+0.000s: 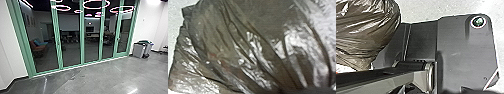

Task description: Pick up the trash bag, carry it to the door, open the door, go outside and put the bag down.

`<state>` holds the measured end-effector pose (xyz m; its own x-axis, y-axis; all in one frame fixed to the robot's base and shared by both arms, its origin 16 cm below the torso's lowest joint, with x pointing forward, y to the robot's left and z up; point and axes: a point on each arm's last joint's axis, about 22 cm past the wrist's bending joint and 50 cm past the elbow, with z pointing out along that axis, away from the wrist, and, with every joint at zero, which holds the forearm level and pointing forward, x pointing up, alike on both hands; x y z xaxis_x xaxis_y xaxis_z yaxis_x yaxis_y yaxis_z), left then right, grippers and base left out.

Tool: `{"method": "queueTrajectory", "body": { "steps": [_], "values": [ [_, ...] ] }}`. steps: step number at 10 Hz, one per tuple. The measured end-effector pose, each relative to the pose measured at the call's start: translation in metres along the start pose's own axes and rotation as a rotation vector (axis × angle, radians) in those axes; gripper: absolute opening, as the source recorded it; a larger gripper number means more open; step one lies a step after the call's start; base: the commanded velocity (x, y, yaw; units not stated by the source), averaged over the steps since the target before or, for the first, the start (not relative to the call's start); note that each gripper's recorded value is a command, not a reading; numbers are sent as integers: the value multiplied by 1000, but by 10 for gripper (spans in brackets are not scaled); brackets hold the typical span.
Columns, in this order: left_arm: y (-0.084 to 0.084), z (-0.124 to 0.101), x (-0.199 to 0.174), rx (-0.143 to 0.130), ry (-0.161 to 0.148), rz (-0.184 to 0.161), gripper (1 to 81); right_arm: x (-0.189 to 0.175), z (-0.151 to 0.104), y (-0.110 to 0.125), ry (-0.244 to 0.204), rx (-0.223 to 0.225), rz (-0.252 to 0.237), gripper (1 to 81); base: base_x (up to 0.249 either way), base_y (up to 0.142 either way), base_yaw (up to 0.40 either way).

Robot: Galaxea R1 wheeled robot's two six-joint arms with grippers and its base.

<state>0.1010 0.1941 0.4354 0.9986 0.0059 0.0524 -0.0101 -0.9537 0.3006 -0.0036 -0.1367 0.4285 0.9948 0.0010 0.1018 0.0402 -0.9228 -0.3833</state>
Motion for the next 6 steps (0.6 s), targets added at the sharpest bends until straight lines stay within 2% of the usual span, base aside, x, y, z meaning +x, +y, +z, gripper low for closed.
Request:
{"method": "queueTrajectory", "body": {
  "steps": [3, 6],
  "values": [
    [0, 0, 1, 0, 2, 0, 10, 0, 0, 0, -1, 0, 0, 811, 0, 0, -143],
    [0, 0, 1, 1, 2, 0, 10, 2, 1, -2, 3, 2, -1, 811, 0, 0, -62]
  ]
}}
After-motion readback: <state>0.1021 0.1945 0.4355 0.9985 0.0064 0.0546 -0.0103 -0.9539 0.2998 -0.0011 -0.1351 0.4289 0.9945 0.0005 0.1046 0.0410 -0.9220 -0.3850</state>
